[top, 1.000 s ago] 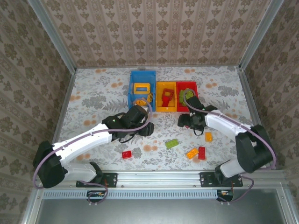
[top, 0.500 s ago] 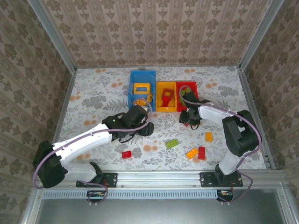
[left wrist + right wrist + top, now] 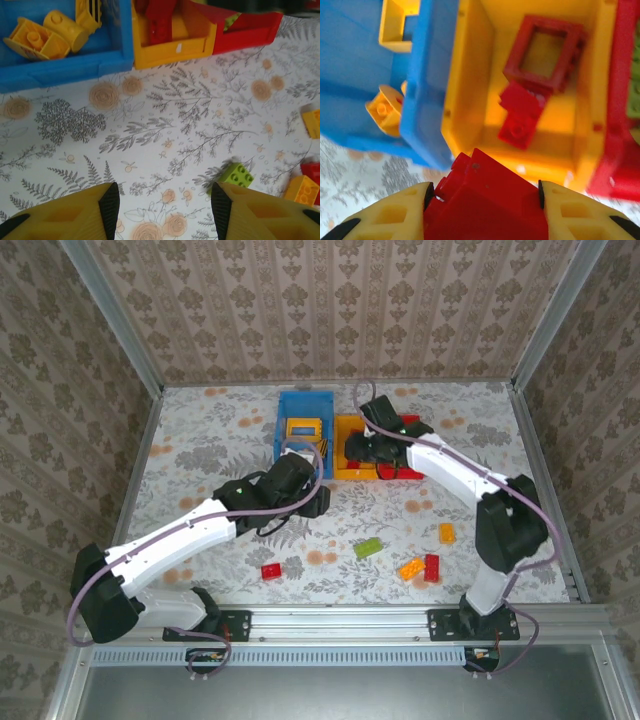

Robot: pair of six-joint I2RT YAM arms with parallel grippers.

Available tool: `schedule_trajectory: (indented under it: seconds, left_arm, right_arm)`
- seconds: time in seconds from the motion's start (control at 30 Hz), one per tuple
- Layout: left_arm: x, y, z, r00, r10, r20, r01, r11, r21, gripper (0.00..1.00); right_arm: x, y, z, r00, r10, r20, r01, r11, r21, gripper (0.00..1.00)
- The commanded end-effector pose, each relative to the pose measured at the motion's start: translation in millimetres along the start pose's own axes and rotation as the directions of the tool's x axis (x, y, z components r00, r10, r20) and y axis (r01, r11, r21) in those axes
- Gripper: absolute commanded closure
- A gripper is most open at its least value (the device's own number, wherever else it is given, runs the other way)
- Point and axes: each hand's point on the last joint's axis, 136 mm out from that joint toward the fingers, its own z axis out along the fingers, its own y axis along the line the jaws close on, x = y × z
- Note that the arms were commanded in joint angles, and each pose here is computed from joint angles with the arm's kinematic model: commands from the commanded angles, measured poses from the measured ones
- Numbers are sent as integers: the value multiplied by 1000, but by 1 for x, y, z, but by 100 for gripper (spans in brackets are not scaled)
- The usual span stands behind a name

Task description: Sort the legos into containers by color

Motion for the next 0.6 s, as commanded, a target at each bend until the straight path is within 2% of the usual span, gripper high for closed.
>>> schedule_trajectory:
  seconds: [0.0, 0.17, 0.27, 0.4, 0.57]
  left_arm:
    - [-14, 3, -14, 999, -9, 42, 9, 1000, -17, 46]
    - [-8, 9, -19, 998, -31, 46, 32, 999, -24, 46]
    - [-5, 15, -23, 998, -44, 51, 46, 998, -33, 46]
    - [-3, 17, -24, 998, -50, 49, 52, 998, -40, 46]
    - [-4, 15, -18, 998, -41, 41, 43, 998, -37, 46]
  right_arm:
    - [-3, -2, 29, 997, 40, -60, -40, 999, 2, 68]
    - [-18, -1, 57, 989, 117, -93, -120, 993, -19, 59]
    - [-14, -1, 63, 984, 131, -122, -133, 991, -11, 47]
    - [-20, -3, 53, 988, 123, -99, -123, 992, 2, 35]
    - [-32, 1, 30, 993, 104, -51, -105, 994, -10, 30]
